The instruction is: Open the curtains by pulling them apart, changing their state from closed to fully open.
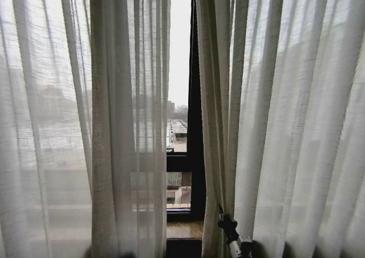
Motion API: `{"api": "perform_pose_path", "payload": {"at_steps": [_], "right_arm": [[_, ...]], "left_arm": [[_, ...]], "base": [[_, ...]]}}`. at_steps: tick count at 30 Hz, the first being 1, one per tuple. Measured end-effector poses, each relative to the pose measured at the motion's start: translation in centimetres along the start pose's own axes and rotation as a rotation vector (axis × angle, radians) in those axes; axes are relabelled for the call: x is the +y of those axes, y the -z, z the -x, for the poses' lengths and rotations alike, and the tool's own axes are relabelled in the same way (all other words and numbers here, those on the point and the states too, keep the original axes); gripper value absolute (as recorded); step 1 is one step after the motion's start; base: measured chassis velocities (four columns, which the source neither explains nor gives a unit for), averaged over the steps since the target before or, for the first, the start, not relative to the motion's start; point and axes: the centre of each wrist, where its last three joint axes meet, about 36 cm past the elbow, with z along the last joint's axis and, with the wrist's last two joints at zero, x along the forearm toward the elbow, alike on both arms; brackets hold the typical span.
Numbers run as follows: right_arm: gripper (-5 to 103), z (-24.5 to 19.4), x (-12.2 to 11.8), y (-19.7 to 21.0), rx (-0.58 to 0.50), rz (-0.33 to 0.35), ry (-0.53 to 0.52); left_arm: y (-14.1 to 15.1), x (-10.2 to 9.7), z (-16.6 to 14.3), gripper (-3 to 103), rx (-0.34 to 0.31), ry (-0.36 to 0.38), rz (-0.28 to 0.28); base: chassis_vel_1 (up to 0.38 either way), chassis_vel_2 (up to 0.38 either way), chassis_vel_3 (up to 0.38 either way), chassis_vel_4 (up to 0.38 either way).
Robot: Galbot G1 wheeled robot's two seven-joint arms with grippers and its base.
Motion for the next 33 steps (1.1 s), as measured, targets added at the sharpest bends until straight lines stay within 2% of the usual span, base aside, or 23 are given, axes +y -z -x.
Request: {"api": "perform_pose_path", "payload": {"at_steps": [20,33], "right_arm": [[0,1.1,-3.1,-0.3,0.013,0.075,-0.087],[0,1.6,-4.0,-0.5,0.014,0.098,-0.110]], "left_arm": [[0.2,0.3,-0.1,100,-0.001,-0.001,0.007],[0.2,0.3,-0.2,100,0.002,0.000,0.006]], "base": [[-0.123,-0.122,0.118,0.116],[-0.157,-0.150,0.158,0.163]]}}
